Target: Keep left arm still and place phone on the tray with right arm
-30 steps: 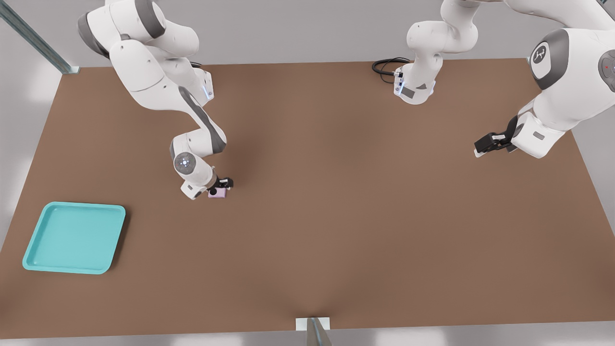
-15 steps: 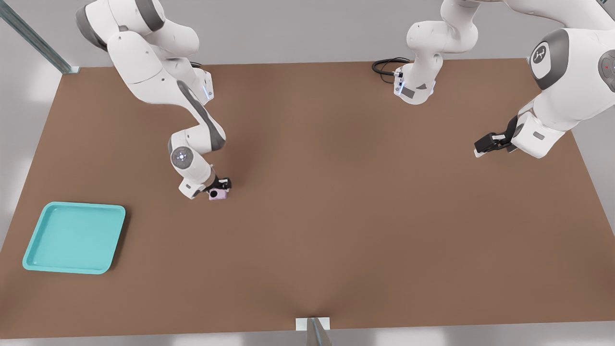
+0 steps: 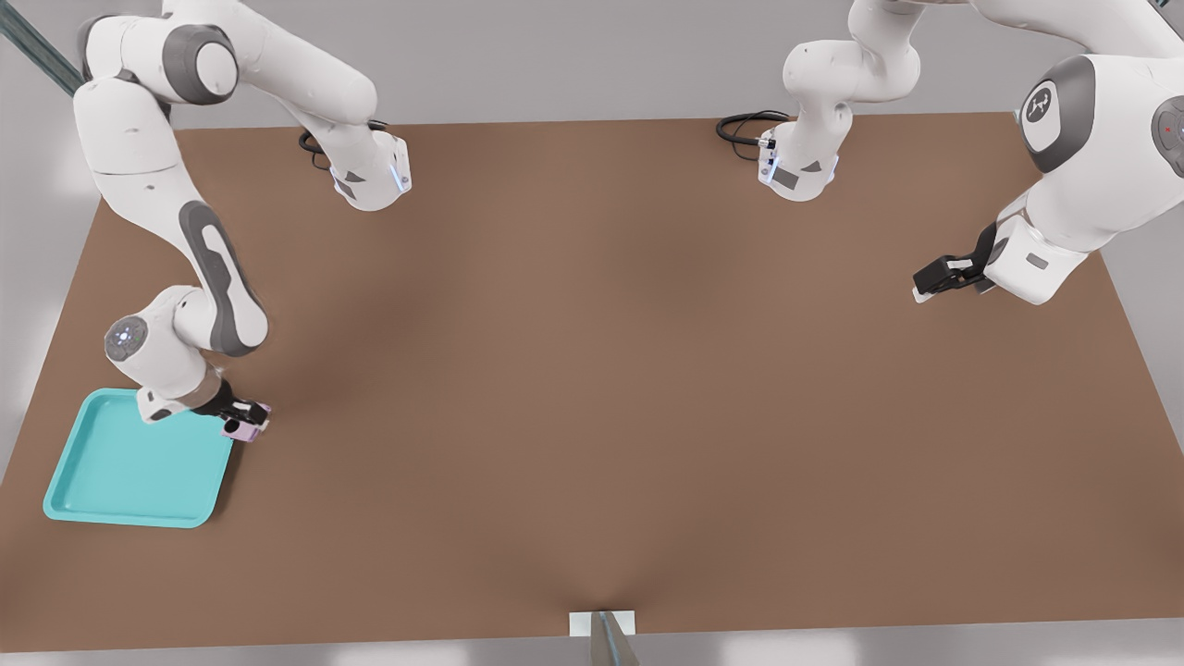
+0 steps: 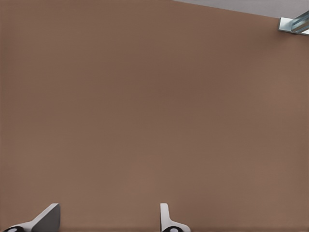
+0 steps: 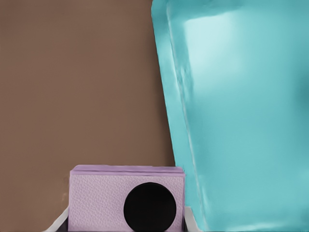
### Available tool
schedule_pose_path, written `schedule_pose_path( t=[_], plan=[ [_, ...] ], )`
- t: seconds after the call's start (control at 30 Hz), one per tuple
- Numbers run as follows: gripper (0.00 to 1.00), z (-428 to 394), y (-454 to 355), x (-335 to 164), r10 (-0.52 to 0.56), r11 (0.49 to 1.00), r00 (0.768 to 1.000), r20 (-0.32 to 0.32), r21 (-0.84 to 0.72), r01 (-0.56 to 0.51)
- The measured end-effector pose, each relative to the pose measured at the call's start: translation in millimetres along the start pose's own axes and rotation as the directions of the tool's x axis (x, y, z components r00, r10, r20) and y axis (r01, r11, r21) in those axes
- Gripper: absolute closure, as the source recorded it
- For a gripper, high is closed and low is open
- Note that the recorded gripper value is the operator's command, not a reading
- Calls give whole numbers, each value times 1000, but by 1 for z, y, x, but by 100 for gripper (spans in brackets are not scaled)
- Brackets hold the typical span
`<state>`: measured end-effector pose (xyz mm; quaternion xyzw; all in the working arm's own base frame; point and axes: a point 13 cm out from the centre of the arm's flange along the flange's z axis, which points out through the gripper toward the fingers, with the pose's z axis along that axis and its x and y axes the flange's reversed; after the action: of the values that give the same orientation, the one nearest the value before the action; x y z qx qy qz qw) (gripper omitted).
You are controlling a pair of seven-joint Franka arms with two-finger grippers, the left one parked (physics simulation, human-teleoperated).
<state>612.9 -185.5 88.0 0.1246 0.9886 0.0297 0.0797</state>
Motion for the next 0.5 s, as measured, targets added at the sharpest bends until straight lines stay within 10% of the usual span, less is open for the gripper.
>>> schedule_pose_path(
  t=[0.2,0.23,0.5],
  plan=[
    [26,32,-125,-26,-28,999,999,-30,-17,28],
    [0,40,-135,-19,-46,999,998,-48,-23,45],
    [0,32,-145,-27,-248,968,967,-51,-40,246]
  ],
)
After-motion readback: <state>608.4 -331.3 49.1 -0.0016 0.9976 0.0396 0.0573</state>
